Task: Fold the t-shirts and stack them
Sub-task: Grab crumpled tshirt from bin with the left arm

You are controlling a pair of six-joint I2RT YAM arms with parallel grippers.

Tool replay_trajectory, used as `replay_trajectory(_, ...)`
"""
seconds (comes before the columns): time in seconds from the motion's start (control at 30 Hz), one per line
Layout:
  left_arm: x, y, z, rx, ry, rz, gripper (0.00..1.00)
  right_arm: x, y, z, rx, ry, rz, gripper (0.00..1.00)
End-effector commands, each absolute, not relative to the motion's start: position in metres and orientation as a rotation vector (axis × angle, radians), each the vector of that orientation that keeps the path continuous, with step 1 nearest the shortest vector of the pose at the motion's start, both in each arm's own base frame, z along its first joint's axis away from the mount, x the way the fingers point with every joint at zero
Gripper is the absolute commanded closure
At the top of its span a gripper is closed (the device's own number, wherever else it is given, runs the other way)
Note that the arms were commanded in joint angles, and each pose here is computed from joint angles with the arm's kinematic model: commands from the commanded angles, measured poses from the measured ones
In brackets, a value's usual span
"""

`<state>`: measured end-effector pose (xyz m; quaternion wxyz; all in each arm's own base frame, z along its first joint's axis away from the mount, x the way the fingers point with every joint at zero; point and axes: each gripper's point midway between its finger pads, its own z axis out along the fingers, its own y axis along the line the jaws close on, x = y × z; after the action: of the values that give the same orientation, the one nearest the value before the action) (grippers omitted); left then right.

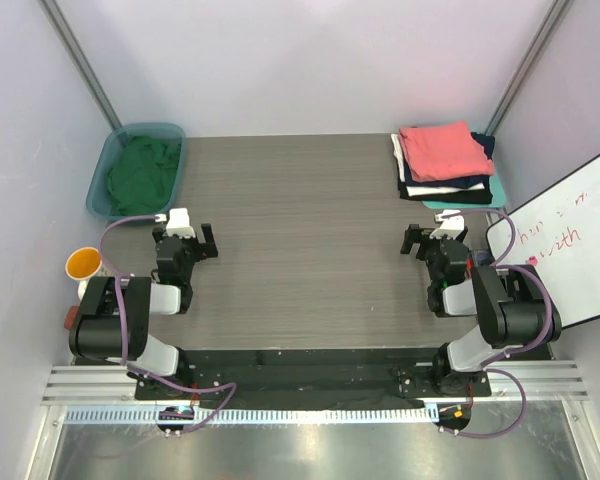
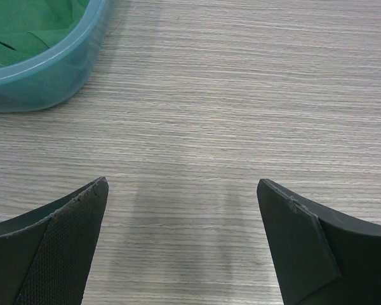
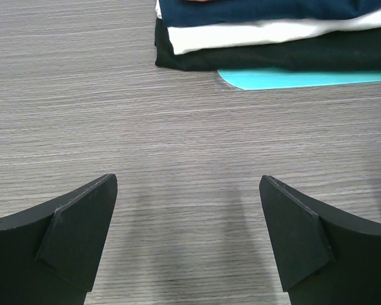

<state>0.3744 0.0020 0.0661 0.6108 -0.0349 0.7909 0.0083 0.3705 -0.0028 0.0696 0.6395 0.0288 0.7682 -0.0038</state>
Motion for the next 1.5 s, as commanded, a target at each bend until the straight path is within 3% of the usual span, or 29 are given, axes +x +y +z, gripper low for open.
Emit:
replay_trajectory(0.0, 0.386, 0.002, 0.089, -0.073, 1.741, 0.019, 0.0, 0.376, -0.003, 0.087, 0.079, 1.685, 0.001, 0.0)
replay_trajectory(0.37, 0.383, 0.0, 0.098, -0.055, 1.723, 0.02, 0.0, 0.374, 0.0, 0.085, 0.052, 1.697, 0.011, 0.0)
replay_trajectory(0.47, 0.39, -0.027, 0.144, 0.123, 1.786, -0.081, 0.0, 0.374, 0.021, 0.095, -0.082, 1.758, 0.092, 0.0)
replay_trajectory(0.5, 0.389, -0.031, 0.173, 0.182, 1.754, -0.075, 0.0, 0.385, 0.024, 0.129, -0.114, 1.707, 0.091, 0.0)
replay_trajectory(0.53, 0.377, -0.03, 0.161, 0.273, 1.873, -0.049, 0.0, 0.388, 0.03, 0.135, -0.177, 1.737, 0.104, 0.0)
replay_trajectory(0.57, 0.386, -0.033, 0.204, 0.309, 1.827, -0.041, 0.0, 0.379, 0.036, 0.114, -0.241, 1.887, 0.13, 0.0)
replay_trajectory(0.6, 0.384, -0.033, 0.218, 0.374, 1.843, -0.022, 0.0, 0.397, 0.039, 0.151, -0.315, 1.85, 0.118, 0.0)
replay_trajectory(0.67, 0.379, -0.028, 0.233, 0.556, 1.933, 0.054, 0.0, 0.387, 0.035, 0.133, -0.352, 2.054, 0.12, 0.0)
replay_trajectory(0.7, 0.381, -0.017, 0.236, 0.548, 1.972, 0.114, 0.0, 0.402, 0.034, 0.163, -0.416, 2.034, 0.084, 0.0)
replay_trajectory(0.77, 0.387, -0.007, 0.235, 0.629, 2.087, 0.17, 0.04, 0.391, 0.03, 0.145, -0.438, 2.227, 0.092, 0.0)
replay_trajectory(0.8, 0.389, 0.003, 0.233, 0.637, 2.132, 0.194, 0.03, 0.404, 0.027, 0.17, -0.432, 2.211, 0.075, 0.0)
replay_trajectory(0.87, 0.407, 0.02, 0.222, 0.68, 2.24, 0.276, 0.0, 0.394, 0.031, 0.158, -0.55, 2.321, 0.115, 0.0)
replay_trajectory(0.93, 0.409, 0.056, 0.206, 0.642, 2.384, 0.386, 0.0, 0.405, 0.029, 0.175, -0.582, 2.306, 0.096, 0.0)
replay_trajectory(1.07, 0.453, 0.102, 0.208, 0.508, 2.44, 0.406, 0.0, 0.412, 0.029, 0.184, -0.642, 2.271, 0.074, 0.0)
replay_trajectory(1.13, 0.462, 0.122, 0.176, 0.463, 2.562, 0.426, 0.0, 0.417, 0.027, 0.191, -0.641, 2.254, 0.053, 0.0)
replay_trajectory(1.47, 0.503, 0.149, 0.126, 0.387, 2.603, 0.455, 0.0, 0.418, 0.023, 0.212, -0.651, 2.212, 0.009, 0.0)
